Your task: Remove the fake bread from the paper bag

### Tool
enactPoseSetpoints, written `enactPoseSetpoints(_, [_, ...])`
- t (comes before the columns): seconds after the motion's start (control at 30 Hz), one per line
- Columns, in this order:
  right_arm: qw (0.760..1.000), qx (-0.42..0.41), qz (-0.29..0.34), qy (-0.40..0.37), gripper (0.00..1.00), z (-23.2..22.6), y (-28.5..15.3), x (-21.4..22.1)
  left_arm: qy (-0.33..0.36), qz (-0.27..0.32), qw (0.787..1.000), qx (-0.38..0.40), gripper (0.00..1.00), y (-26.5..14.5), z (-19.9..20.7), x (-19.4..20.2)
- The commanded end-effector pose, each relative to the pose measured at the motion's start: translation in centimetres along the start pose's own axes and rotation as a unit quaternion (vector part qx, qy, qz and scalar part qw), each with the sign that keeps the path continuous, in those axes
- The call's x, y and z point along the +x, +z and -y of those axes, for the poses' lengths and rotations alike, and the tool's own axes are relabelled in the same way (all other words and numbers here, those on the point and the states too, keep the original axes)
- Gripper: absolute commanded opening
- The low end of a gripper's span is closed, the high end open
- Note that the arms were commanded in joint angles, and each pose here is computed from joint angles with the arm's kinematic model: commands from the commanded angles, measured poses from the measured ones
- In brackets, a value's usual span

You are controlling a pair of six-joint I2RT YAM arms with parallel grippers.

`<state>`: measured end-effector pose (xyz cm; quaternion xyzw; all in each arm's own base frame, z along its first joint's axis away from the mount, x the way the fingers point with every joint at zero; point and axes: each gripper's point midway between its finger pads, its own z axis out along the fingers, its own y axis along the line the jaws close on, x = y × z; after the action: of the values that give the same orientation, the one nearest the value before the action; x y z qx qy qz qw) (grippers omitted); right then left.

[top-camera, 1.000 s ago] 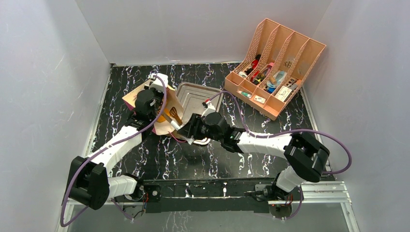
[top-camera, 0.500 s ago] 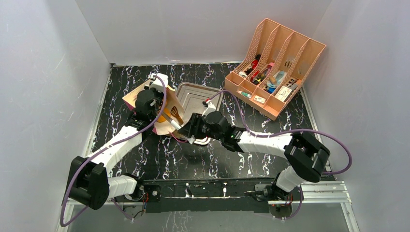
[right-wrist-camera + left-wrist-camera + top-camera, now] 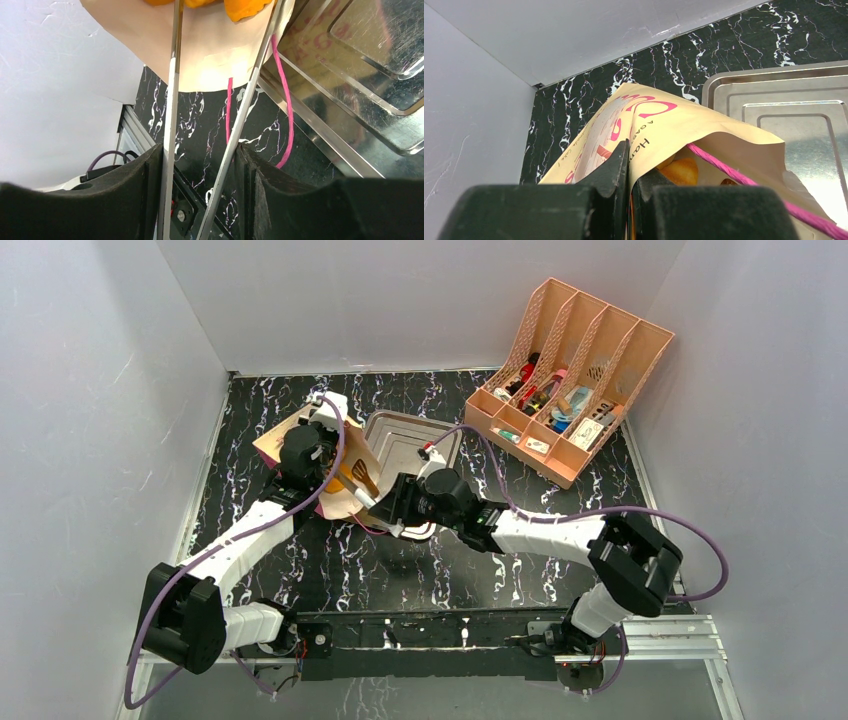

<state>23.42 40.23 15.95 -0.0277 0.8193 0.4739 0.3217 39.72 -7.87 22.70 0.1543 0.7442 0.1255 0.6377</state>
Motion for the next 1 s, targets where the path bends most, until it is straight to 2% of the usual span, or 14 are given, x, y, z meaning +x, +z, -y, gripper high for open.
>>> enactPoseSetpoints(0.0, [0.996, -0.057, 0.059, -0.018, 0.02, -4.5, -2.1, -4.0, -0.009, 0.007, 1.000, -0.012, 0.00, -0.2, -0.4, -0.2])
enactPoseSetpoints(0.23, [0.993, -0.097, 0.063, -0.005, 0.01, -6.5, -3.8, -4.4, -0.010, 0.006, 1.000, -0.012, 0.00, -0.3, -0.4, -0.3])
enactPoseSetpoints(0.37, [0.990, -0.133, 0.048, 0.015, 0.16, -7.7, -3.8, -3.6, -0.015, 0.005, 1.000, -0.014, 0.00, -0.3, -0.5, -0.4])
enactPoseSetpoints(0.43, [0.991, -0.125, 0.037, 0.010, 0.20, -7.4, -2.8, -2.7, -0.020, 0.005, 1.000, -0.012, 0.00, -0.3, -0.5, -0.5])
enactPoseSetpoints(0.67, [0.995, -0.083, 0.027, -0.046, 0.22, -4.9, 1.0, 0.2, -0.034, -0.006, 0.999, 0.014, 0.00, -0.5, 0.5, -0.3])
enactPoseSetpoints(0.97, [0.995, -0.068, 0.027, -0.063, 0.27, -1.8, 2.8, 2.1, -0.022, -0.016, 0.999, 0.040, 0.00, -0.8, 2.2, 0.7])
